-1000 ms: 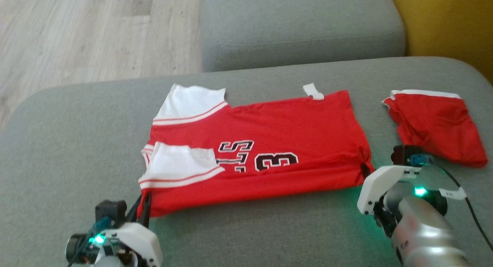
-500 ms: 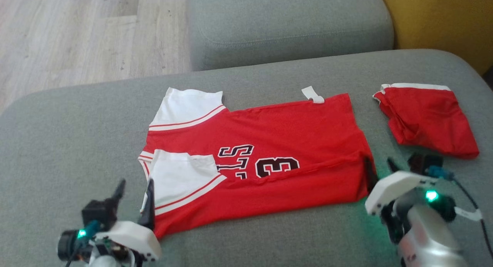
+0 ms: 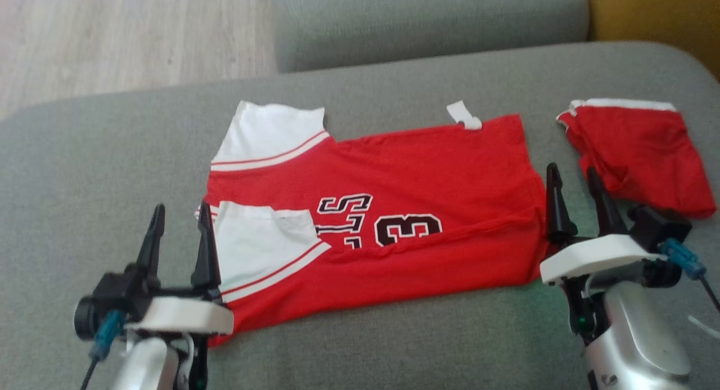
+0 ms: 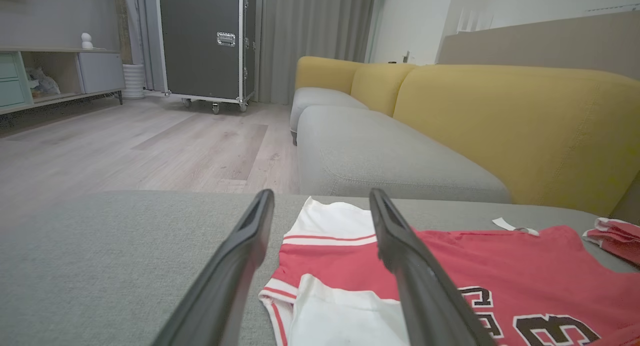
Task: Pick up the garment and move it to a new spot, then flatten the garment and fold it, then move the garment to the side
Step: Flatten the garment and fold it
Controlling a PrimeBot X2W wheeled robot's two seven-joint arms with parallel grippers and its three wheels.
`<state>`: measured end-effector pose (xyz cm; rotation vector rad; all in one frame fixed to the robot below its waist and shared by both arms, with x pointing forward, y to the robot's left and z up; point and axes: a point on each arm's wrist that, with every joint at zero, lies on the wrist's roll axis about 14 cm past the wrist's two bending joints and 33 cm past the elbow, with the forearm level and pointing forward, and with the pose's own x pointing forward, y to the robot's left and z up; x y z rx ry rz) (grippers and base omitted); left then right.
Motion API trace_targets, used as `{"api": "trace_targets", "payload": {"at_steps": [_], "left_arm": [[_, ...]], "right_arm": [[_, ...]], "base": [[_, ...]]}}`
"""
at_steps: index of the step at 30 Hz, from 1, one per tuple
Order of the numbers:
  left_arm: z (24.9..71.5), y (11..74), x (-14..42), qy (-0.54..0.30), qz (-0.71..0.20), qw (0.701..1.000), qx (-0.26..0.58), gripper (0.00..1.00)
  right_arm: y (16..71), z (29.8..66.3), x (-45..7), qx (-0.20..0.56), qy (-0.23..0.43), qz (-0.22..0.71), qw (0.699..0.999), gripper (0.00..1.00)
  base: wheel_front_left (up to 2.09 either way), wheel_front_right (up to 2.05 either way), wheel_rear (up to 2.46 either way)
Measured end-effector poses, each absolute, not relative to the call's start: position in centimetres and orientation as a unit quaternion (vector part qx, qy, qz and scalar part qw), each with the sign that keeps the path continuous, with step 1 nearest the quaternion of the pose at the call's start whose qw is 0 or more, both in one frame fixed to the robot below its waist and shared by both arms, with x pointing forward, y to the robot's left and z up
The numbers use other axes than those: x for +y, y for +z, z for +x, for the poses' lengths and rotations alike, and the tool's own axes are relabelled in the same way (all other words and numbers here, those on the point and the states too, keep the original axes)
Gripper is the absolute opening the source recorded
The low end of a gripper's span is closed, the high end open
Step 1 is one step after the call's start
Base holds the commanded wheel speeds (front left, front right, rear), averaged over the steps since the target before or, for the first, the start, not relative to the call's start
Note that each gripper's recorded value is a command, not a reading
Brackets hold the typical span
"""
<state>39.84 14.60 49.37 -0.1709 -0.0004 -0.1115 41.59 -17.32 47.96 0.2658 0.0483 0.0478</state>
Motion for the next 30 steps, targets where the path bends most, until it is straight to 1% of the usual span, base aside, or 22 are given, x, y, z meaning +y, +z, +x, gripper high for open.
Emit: {"api": "trace_targets", "payload": {"at_steps": [2,5,8,11,14,17,22,23,26,30], "left_arm": [[40.6,49.1,14.4,-0.061,-0.082,0.995,0.003,1.0],[42.6,48.5,13.7,-0.091,-0.059,0.994,0.02,1.0],[45.7,48.2,13.0,-0.133,-0.02,0.99,0.053,1.0],[49.7,48.9,11.9,-0.18,0.027,0.98,0.075,1.0],[53.3,48.0,11.5,-0.2,0.073,0.968,0.133,1.0],[55.8,45.9,11.9,-0.196,0.087,0.956,0.202,1.0],[57.6,41.6,12.2,-0.209,0.137,0.921,0.298,1.0],[57.9,40.0,12.3,-0.212,0.146,0.91,0.325,1.0],[58.0,37.8,12.9,-0.209,0.161,0.892,0.367,1.0],[58.8,36.6,13.4,-0.205,0.169,0.886,0.38,1.0]], "right_arm": [[47.8,41.9,-17.3,0.023,0.024,0.133,0.991,1.0],[47.5,42.6,-17.5,0.022,0.021,0.132,0.991,1.0],[47.4,43.6,-17.9,0.02,0.017,0.125,0.992,1.0],[47.8,45.5,-18.3,0.015,0.016,0.113,0.993,1.0],[48.0,47.0,-18.5,0.012,0.019,0.102,0.995,1.0],[47.5,48.0,-18.9,0.019,0.017,0.095,0.995,1.0],[46.5,49.1,-19.9,0.031,0.008,0.086,0.996,1.0],[46.3,49.3,-20.3,0.031,0.004,0.082,0.996,1.0],[45.6,49.3,-20.9,0.041,-0.003,0.078,0.996,1.0],[45.1,49.3,-21.3,0.046,-0.007,0.074,0.996,1.0]], "base": [[0.0,0.0,0.0],[0.0,0.0,0.0],[0.0,0.0,0.0],[0.0,0.0,0.0],[0.0,0.0,0.0],[0.0,0.0,0.0],[0.0,0.0,0.0],[0.0,0.0,0.0],[0.0,0.0,0.0],[0.0,0.0,0.0]]}}
